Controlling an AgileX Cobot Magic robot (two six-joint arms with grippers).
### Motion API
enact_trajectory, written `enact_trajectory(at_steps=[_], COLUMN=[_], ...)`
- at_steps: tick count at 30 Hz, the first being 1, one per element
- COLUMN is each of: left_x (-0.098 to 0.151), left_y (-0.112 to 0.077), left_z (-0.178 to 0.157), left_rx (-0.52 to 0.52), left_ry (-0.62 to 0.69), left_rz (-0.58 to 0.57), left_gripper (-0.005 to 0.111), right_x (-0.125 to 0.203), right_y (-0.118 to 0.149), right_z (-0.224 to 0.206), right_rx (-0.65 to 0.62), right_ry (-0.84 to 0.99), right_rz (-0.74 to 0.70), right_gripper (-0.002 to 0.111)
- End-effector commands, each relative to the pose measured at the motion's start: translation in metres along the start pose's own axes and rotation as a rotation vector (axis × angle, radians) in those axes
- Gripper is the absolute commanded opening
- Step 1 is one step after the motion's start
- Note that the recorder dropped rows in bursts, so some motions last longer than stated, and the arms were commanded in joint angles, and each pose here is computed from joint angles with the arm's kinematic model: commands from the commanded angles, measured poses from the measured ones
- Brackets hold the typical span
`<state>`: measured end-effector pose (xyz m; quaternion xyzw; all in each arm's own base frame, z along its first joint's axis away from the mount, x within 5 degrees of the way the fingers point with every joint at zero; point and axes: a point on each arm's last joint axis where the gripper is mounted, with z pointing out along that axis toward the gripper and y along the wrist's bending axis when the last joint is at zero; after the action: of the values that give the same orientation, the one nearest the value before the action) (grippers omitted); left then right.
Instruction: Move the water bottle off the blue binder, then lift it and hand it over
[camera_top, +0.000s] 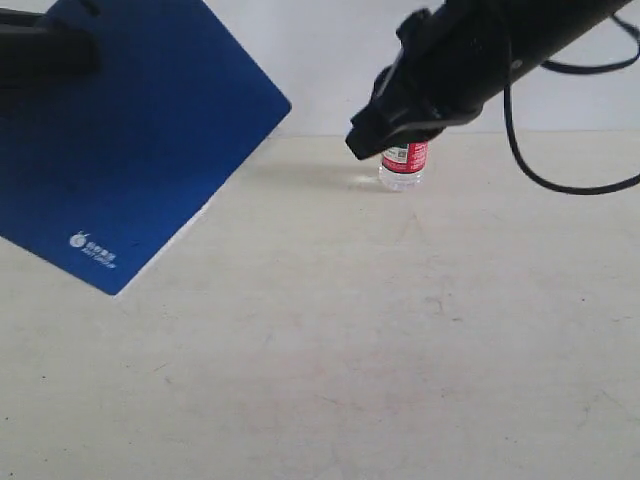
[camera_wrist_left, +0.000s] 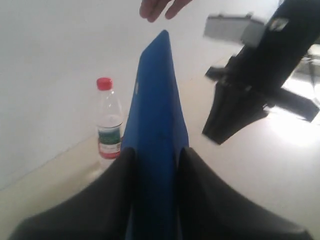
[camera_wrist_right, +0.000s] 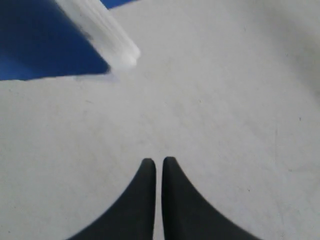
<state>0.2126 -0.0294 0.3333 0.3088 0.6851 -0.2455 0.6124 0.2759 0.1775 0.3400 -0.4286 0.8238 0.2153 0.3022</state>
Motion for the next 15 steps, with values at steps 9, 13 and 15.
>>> enact_trajectory(at_steps=[9, 13, 15], left_x=[-0.014, 0.006, 0.017], left_y=[-0.078, -0.096, -0.103], left_z=[-0.05, -0.056, -0.057], left_rx=[-0.024, 0.011, 0.039], left_ry=[0.052, 0.068, 0.084], left_rz=[-0.098, -0.162, -0.195], left_gripper=[0.005, 0.005, 0.005], right_x=[0.034, 0.091, 0.117], right_y=[0.098, 0.114, 0.12], right_z=[-0.134, -0.149, -0.153], right_rx=[0.173, 0.154, 0.146], right_ry=[-0.324, -0.377, -0.395], right_rz=[-0.065, 0.009, 0.046], right_gripper=[0.0, 0.0, 0.0])
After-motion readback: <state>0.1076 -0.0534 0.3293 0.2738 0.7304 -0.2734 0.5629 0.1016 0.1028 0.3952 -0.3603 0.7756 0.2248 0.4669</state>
